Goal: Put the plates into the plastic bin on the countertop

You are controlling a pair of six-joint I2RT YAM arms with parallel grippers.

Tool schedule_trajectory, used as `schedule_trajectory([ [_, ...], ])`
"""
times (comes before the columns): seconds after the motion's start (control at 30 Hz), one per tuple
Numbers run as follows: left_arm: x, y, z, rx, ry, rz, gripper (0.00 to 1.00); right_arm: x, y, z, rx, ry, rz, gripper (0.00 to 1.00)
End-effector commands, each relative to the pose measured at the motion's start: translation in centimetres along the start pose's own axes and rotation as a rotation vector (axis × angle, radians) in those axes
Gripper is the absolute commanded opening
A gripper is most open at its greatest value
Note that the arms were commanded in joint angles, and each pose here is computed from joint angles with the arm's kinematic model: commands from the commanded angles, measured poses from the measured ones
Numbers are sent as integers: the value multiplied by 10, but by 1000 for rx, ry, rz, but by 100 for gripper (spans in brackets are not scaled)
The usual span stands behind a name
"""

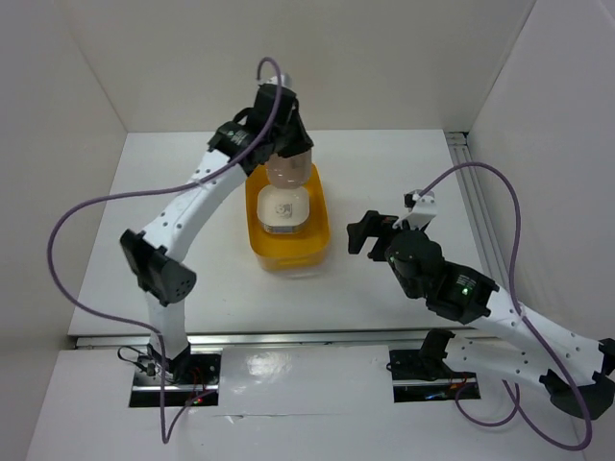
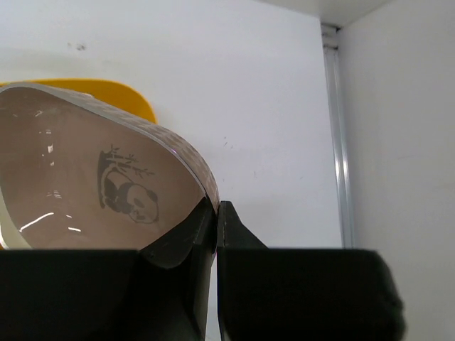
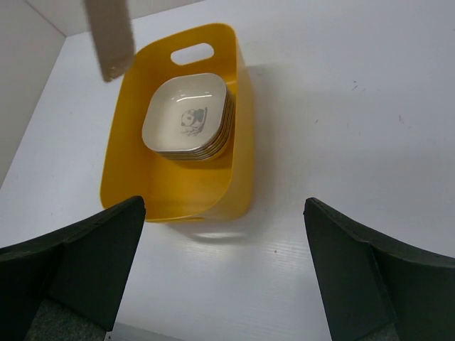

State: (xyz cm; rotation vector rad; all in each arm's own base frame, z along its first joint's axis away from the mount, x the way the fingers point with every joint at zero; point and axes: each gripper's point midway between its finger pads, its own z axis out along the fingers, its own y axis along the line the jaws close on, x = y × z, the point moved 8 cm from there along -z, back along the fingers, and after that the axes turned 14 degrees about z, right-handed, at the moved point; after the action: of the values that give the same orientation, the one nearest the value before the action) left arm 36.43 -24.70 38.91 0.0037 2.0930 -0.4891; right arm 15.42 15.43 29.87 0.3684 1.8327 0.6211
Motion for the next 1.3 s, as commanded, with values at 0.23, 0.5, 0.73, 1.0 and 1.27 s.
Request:
schedule_trajectory([
  [0.23,49,14,70,-171,149,30,0,-25,-10,-21,51,-65,32,100],
  [0.5,80,31,103,-243,233,50,0,-20,-10,-17,52,-65,31,100],
  [0.73,99,41,114,-291,282,68,37,-15,-9,-14,45,-45,24,100],
  [1.0,54,-1,9,-247,80,103,100,-13,-3,-8,48,-30,-31,100],
  [1.27,120,61,-145,-305,-28,136,100,-27,-6,-13,182,-6,-142,100],
])
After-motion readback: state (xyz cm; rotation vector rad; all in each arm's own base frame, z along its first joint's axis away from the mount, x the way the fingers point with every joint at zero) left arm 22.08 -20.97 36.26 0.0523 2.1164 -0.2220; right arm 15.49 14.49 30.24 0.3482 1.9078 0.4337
